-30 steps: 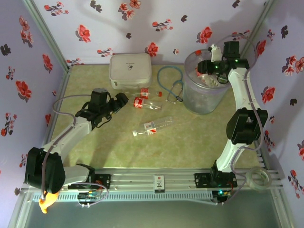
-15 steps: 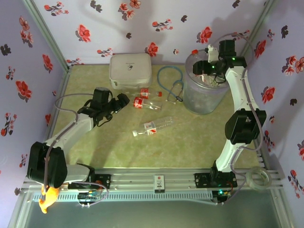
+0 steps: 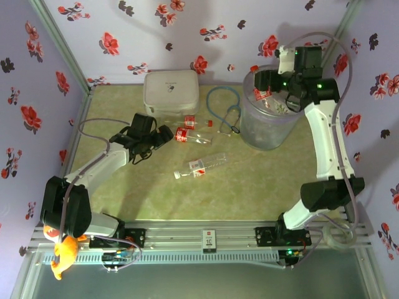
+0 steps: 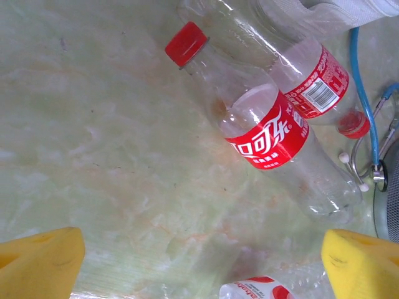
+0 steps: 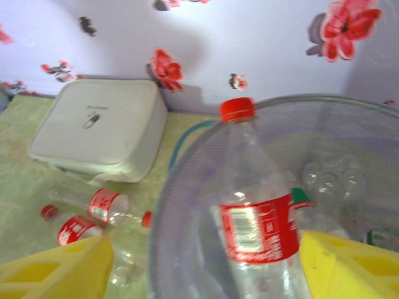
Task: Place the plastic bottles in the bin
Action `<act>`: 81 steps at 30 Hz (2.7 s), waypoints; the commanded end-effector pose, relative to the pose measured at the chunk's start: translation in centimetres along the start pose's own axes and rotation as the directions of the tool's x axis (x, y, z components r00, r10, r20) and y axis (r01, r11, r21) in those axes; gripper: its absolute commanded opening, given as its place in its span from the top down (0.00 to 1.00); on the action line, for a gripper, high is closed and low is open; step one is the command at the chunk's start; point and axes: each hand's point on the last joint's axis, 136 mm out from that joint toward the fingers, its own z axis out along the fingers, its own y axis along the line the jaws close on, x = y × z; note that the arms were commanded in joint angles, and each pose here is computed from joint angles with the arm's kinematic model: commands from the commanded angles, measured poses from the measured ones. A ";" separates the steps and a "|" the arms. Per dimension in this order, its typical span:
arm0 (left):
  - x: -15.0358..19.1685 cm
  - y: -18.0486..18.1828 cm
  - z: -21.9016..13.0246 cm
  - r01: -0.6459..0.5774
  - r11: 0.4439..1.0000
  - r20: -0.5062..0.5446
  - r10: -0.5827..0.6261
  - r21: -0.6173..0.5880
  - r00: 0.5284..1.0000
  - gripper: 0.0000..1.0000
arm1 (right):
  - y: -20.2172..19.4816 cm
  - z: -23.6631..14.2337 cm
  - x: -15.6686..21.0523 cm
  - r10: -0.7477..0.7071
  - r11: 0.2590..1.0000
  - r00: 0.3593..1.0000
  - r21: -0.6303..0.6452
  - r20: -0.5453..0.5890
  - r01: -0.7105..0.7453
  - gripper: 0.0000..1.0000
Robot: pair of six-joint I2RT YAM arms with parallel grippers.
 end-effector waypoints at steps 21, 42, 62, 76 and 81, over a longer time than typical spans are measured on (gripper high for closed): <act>-0.8 3.5 -4.1 0.010 1.000 0.084 -0.011 0.008 0.996 0.08 | 16.4 6.7 27.7 -0.948 0.282 0.288 -0.785 -0.137 0.552 0.06; -0.9 3.6 -3.0 0.041 0.999 0.070 -0.043 0.024 0.997 0.08 | 18.4 14.6 34.4 -0.960 0.259 0.232 -0.806 -0.155 0.533 0.01; -1.1 3.3 -2.9 0.066 0.997 0.073 -0.068 0.037 0.995 0.09 | 19.0 15.6 36.9 -0.944 0.322 0.245 -0.767 -0.219 0.555 0.46; -1.1 3.8 -3.0 0.075 0.997 0.079 -0.077 0.034 0.994 0.09 | 19.7 9.1 26.1 -0.886 0.434 0.439 -0.606 -0.151 0.667 0.49; -1.1 3.8 -2.7 0.080 0.996 0.079 -0.082 0.038 0.994 0.09 | 18.9 4.9 17.0 -0.778 0.584 0.626 -0.414 -0.042 0.698 0.60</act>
